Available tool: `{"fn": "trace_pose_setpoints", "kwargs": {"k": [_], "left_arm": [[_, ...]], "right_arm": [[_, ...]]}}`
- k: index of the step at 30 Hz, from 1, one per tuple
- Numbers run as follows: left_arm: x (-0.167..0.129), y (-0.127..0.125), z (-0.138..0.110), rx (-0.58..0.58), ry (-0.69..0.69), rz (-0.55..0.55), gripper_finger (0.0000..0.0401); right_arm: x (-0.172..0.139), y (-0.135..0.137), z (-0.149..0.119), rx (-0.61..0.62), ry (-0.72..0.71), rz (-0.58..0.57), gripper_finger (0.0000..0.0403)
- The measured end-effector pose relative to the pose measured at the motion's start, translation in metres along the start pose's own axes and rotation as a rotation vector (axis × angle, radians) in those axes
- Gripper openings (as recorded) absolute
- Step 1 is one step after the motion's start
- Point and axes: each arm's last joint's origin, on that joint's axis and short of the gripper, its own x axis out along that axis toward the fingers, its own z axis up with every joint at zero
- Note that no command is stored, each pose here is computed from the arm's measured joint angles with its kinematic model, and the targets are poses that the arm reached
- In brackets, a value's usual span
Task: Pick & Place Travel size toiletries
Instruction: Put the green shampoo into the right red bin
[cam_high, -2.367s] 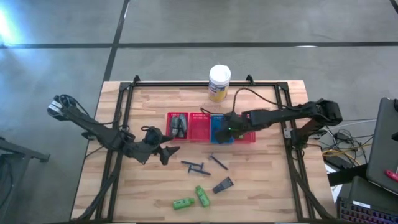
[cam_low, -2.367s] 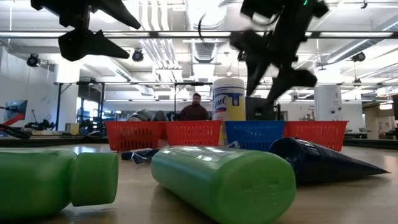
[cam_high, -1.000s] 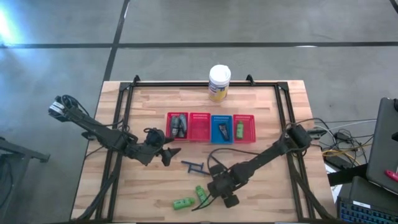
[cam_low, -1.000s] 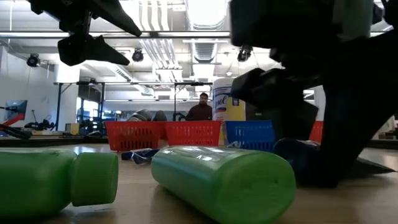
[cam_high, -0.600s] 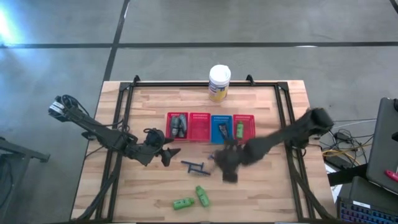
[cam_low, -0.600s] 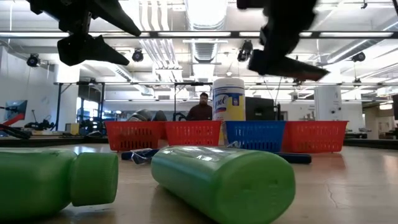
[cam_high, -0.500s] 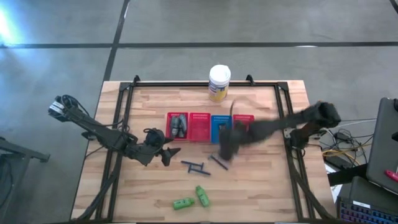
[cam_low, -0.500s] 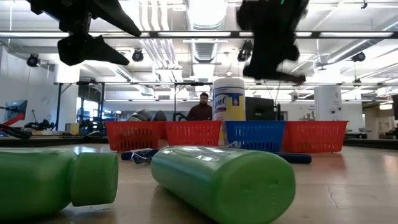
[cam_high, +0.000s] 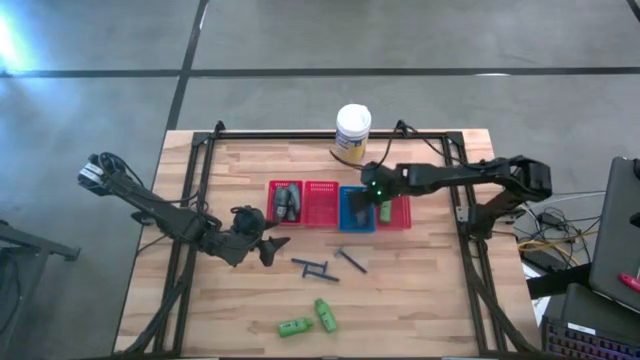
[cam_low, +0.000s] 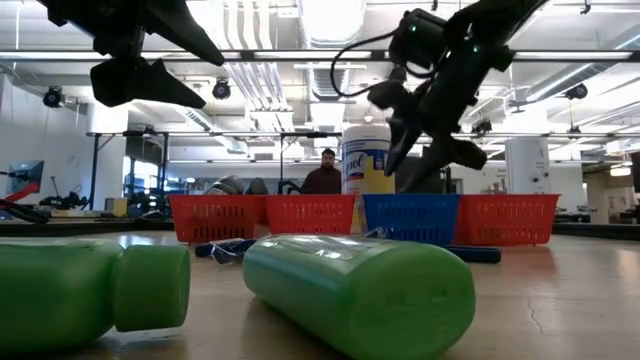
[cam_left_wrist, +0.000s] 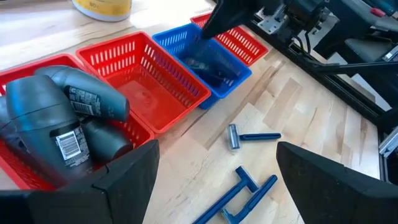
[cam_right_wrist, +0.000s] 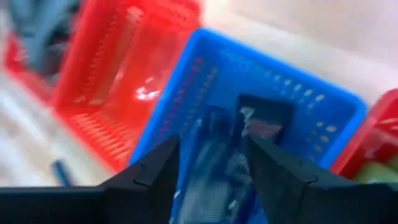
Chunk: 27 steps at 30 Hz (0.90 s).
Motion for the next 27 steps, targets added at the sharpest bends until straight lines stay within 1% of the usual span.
{"fn": "trace_pose_setpoints", "kwargs": {"k": [2,4,5,7,8,11,13,15,17,20,23,25,27], "left_arm": [[0.000,0.000,0.000,-0.001,0.000,0.000,0.0328],[0.000,0.000,0.000,-0.008,0.002,-0.001,0.0328],[0.000,0.000,0.000,-0.008,0.011,-0.007,0.0328],[0.000,-0.001,-0.001,0.003,0.048,-0.032,0.0328],[0.000,-0.002,-0.002,0.019,0.076,-0.052,0.0328],[0.003,-0.005,-0.009,0.069,0.178,-0.113,0.0328],[0.009,-0.009,-0.018,0.122,0.256,-0.165,0.0328],[0.018,-0.016,-0.029,0.161,0.336,-0.233,0.0328],[0.029,-0.026,-0.041,0.179,0.432,-0.305,0.0328],[0.042,-0.049,-0.060,0.220,0.567,-0.387,0.0328],[0.049,-0.075,-0.078,0.348,0.642,-0.446,0.0328],[0.051,-0.087,-0.086,0.449,0.676,-0.445,0.0328],[0.053,-0.098,-0.092,0.506,0.696,-0.445,0.0328]], "right_arm": [[0.000,0.003,0.000,-0.002,-0.035,-0.022,0.0198],[-0.006,0.012,0.005,-0.050,-0.072,0.008,0.0215],[-0.009,0.017,0.007,-0.101,-0.082,0.027,0.0224],[-0.017,0.028,0.005,-0.268,-0.076,0.056,0.0240],[-0.021,0.034,0.002,-0.355,-0.071,0.069,0.0247],[-0.033,0.051,-0.011,-0.555,-0.023,0.080,0.0264],[-0.037,0.059,-0.023,-0.659,0.030,0.067,0.0271],[-0.038,0.063,-0.037,-0.723,0.081,0.052,0.0276],[-0.041,0.068,-0.048,-0.760,0.105,0.059,0.0280],[-0.044,0.068,-0.062,-0.763,0.131,0.034,0.0285],[-0.045,0.066,-0.069,-0.735,0.139,-0.012,0.0290],[-0.046,0.065,-0.072,-0.709,0.154,-0.032,0.0292],[-0.047,0.063,-0.077,-0.703,0.177,-0.052,0.0295]]}}
